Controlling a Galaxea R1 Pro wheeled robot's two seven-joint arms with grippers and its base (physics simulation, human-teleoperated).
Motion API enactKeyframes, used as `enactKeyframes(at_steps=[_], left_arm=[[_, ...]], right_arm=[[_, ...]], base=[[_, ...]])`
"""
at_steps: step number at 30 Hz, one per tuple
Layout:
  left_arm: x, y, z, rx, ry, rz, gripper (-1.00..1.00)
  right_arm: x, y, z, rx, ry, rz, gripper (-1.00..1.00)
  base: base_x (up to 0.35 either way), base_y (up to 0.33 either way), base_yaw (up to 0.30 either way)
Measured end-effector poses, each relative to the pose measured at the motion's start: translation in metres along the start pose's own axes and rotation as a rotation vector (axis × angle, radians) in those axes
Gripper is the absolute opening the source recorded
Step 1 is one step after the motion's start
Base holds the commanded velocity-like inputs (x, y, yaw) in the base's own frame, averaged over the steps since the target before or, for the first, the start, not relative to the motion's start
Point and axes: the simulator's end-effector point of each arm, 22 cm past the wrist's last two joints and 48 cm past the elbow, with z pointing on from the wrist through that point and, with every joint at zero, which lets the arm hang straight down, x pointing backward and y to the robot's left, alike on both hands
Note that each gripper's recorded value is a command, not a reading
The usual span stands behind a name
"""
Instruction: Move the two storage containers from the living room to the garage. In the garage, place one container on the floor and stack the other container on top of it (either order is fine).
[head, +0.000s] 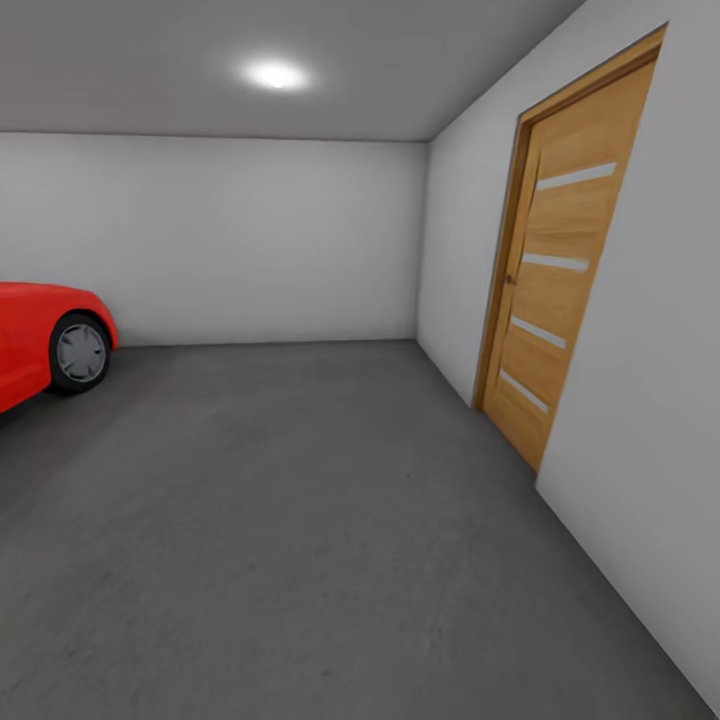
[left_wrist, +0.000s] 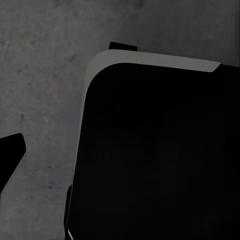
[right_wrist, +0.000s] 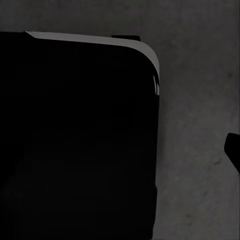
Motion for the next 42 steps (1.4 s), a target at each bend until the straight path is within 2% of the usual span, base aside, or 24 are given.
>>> enactKeyframes(at_steps=[42], left_arm=[[0.0000,-0.0004,0.0000,0.000,0.000,0.000,1.00]], right_arm=[[0.0004,-0.0009,0.0000,0.001,0.002,0.000,1.00]], base=[[0.324,0.000,0.000]])
